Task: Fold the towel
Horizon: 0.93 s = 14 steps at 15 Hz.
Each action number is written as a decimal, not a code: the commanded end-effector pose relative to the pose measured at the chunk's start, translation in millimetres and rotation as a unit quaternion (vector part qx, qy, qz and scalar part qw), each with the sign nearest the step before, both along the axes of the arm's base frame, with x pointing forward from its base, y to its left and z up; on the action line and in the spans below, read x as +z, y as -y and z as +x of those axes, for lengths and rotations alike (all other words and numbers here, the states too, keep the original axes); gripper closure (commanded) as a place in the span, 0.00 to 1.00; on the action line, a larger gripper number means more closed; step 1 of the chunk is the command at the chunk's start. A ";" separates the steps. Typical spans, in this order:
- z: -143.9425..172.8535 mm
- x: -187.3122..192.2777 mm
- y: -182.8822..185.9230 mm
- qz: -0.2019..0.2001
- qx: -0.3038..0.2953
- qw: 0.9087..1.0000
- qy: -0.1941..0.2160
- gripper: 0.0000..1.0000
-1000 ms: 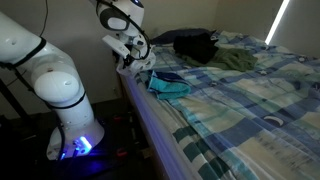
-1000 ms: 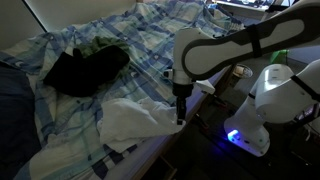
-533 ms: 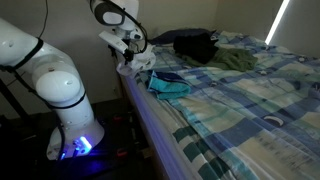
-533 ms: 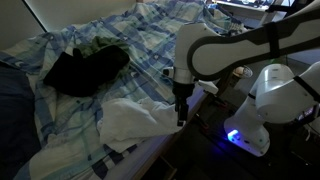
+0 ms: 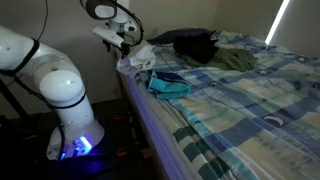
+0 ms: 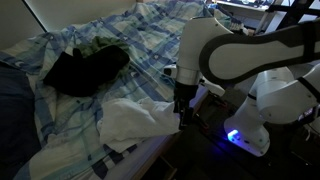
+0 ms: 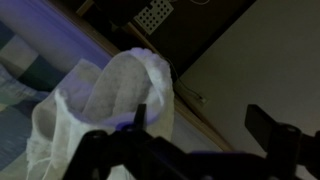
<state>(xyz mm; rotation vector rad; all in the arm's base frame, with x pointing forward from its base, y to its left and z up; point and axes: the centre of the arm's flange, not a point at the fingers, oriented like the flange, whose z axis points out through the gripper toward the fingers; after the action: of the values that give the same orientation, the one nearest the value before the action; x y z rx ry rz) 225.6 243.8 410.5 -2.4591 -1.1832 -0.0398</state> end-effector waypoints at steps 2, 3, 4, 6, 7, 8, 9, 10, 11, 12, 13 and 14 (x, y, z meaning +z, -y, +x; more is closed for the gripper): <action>-20.1 21.8 14.6 0.014 -0.019 0.999 0.042 0.00; -19.3 25.6 16.5 0.017 -0.031 0.998 0.054 0.00; -17.3 29.5 19.1 0.021 -0.038 0.997 0.060 0.00; -13.2 32.7 23.3 0.024 -0.056 0.996 0.066 0.00; -11.0 32.6 25.5 0.024 -0.065 0.995 0.071 0.00; -7.1 30.9 27.5 0.024 -0.076 0.994 0.073 0.00; -2.9 29.7 29.7 0.023 -0.090 0.993 0.076 0.00; 1.4 26.3 31.2 0.025 -0.096 0.992 0.076 0.00; 5.8 23.4 32.7 0.025 -0.104 0.991 0.075 0.00; 11.2 19.2 33.7 0.025 -0.112 0.991 0.074 0.00; 16.5 15.3 34.4 0.026 -0.119 0.990 0.072 0.00; 23.4 9.7 35.2 0.027 -0.127 0.989 0.067 0.00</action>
<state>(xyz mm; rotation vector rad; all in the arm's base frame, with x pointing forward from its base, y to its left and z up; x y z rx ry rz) 244.5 217.1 449.0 -2.5539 -0.9829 -0.3018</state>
